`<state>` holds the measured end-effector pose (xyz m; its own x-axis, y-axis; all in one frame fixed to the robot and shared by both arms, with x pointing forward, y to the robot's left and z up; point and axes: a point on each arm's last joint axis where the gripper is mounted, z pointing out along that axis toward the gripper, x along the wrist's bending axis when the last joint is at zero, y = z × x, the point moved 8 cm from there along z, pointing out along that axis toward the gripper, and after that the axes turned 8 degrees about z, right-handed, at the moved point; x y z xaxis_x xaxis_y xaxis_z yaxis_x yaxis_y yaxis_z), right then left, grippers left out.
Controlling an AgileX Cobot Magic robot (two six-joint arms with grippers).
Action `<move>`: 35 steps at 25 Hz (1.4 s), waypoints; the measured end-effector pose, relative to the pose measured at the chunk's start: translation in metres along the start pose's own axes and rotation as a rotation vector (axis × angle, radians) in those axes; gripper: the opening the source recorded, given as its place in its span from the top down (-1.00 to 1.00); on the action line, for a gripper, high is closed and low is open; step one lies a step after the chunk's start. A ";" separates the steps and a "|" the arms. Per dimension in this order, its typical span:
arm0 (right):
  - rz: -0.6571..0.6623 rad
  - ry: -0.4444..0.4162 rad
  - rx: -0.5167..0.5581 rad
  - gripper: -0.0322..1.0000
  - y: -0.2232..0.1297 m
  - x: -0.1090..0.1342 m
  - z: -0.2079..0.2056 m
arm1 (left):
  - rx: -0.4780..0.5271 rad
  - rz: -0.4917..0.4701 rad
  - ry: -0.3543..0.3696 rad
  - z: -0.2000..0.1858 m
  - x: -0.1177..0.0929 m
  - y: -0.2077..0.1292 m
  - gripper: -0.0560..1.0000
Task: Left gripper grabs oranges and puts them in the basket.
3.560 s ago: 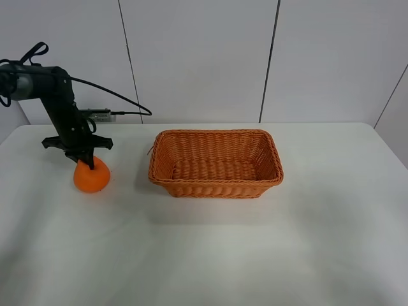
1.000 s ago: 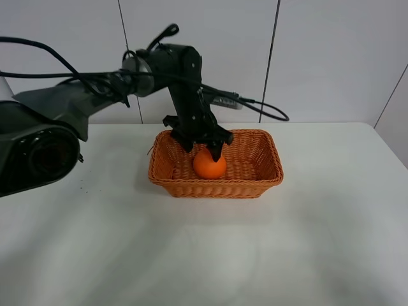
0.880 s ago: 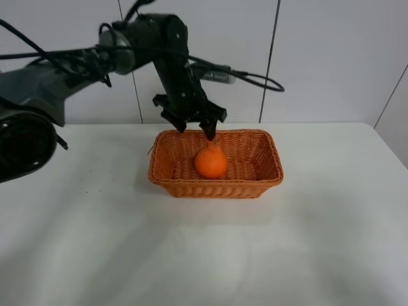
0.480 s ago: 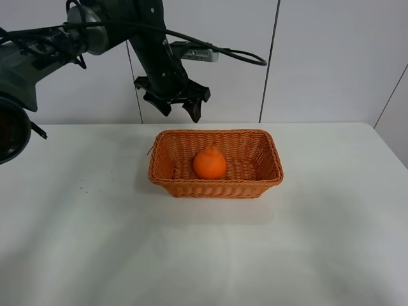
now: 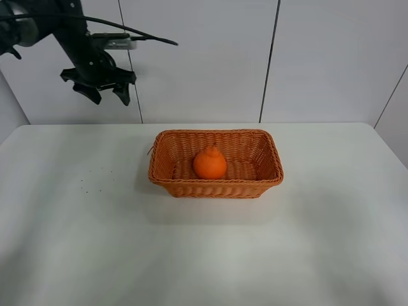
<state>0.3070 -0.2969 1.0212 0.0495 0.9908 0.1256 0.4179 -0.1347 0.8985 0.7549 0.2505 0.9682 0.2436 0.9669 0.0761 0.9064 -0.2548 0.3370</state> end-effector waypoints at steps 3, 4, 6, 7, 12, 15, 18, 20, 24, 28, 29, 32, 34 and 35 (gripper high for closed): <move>0.000 0.000 0.000 -0.41 0.000 0.000 0.000 | 0.012 -0.052 0.021 0.000 0.029 -0.007 -0.64; 0.000 0.000 0.000 -0.41 0.000 0.000 0.000 | 0.015 -0.063 0.024 0.000 0.035 -0.009 -0.64; 0.000 0.000 0.000 -0.41 0.000 0.000 0.000 | 0.030 -0.070 0.024 0.002 0.038 -0.013 -0.64; 0.000 0.000 0.000 -0.41 0.000 0.000 0.000 | 0.038 -0.070 0.022 0.001 0.037 -0.016 -0.64; 0.000 0.000 0.000 -0.41 0.000 0.000 0.000 | 0.061 -0.073 0.006 -0.014 0.031 -0.030 -0.64; 0.000 0.000 0.000 -0.41 0.000 0.000 0.000 | 0.051 -0.073 0.008 -0.037 0.029 -0.039 -0.64; 0.000 0.000 0.000 -0.41 0.000 0.000 0.000 | 0.013 -0.073 0.013 -0.069 0.027 -0.046 -0.64; 0.000 0.000 0.000 -0.41 0.000 0.000 0.000 | -0.010 -0.076 0.017 -0.091 0.025 -0.054 -0.64; 0.000 0.000 0.000 -0.41 0.000 0.000 0.000 | -0.014 -0.077 0.017 -0.123 0.017 -0.086 -0.64; 0.000 0.000 0.000 -0.41 0.000 0.000 0.000 | -0.012 -0.085 0.015 -0.154 0.006 -0.132 -0.64; 0.000 0.000 0.000 -0.41 0.000 0.000 0.000 | -0.011 -0.086 0.012 -0.160 0.002 -0.147 -0.64; 0.000 0.000 0.000 -0.41 0.000 0.000 0.000 | -0.009 -0.088 0.004 -0.176 -0.010 -0.192 -0.64; 0.000 0.000 0.000 -0.41 0.000 0.000 0.000 | -0.013 -0.088 0.005 -0.183 -0.017 -0.224 -0.64; 0.000 0.000 0.000 -0.41 0.000 0.000 0.000 | 0.002 -0.088 0.002 -0.181 -0.021 -0.240 -0.64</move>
<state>0.3070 -0.2969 1.0212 0.0495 0.9908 0.1256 0.4179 -0.1347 0.8985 0.4697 0.2940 1.0555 0.1622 0.9856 0.0479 0.9248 -0.1688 0.3409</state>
